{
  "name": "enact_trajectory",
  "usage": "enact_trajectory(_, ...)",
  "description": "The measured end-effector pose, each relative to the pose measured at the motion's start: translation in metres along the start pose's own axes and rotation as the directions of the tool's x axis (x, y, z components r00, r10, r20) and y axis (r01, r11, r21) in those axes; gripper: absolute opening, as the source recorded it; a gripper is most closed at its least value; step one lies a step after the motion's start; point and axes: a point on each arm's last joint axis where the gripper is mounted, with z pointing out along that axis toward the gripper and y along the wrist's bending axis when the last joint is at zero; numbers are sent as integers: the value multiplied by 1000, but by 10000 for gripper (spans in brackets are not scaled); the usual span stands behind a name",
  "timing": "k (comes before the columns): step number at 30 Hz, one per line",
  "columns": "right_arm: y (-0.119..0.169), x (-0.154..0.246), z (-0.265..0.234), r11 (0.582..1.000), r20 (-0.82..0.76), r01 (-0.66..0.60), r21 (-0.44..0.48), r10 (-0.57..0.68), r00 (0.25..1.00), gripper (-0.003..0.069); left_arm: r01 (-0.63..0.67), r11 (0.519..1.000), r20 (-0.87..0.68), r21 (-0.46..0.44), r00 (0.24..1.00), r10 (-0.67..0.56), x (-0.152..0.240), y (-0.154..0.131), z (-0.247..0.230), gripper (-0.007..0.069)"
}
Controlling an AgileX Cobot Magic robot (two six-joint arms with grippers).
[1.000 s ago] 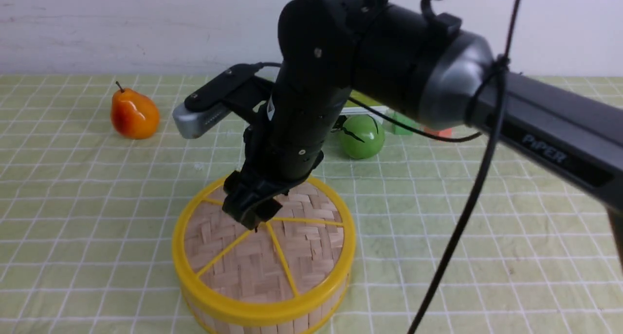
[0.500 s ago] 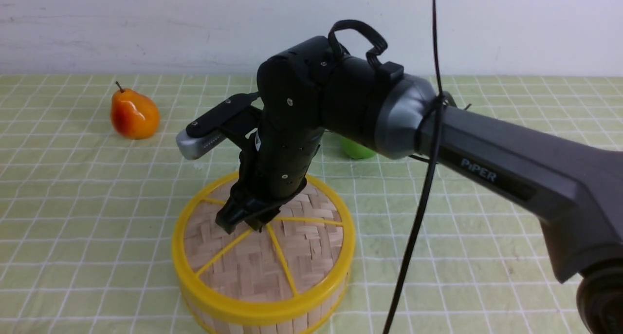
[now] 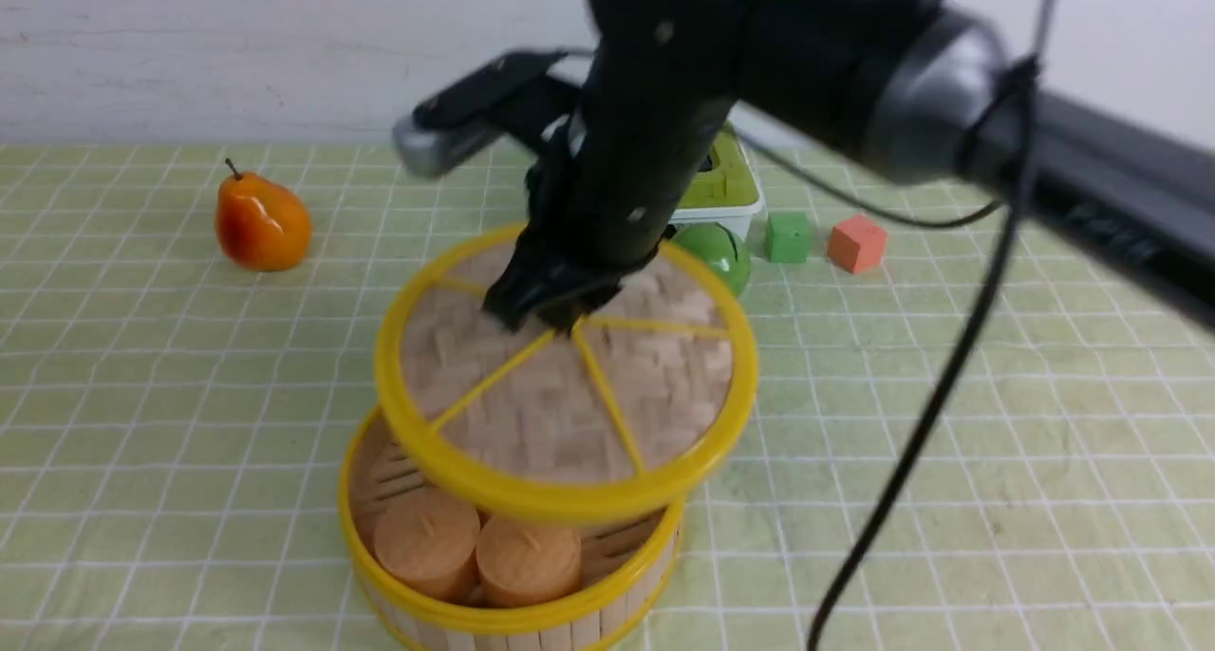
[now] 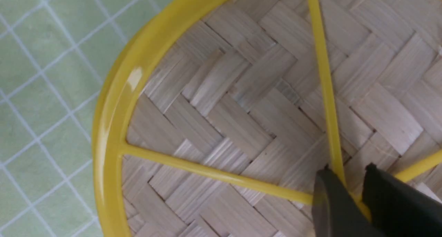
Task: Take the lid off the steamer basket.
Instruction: Use the right arm to place the steamer lid on the table
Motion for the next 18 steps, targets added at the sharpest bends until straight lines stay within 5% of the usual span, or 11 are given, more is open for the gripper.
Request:
enact_trajectory(7,-90,57,-100,962,87,-212,170,200,976,77,0,1000,0,0,1000,0,0,0,0,239)
enact_trajectory(11,-118,118,-92,918,-26,-337,209,350,937,77,0,1000,0,0,1000,0,0,0,0,239)
enact_trajectory(18,-136,168,-32,872,-47,-442,209,461,886,77,0,1000,0,0,1000,0,0,0,0,239)
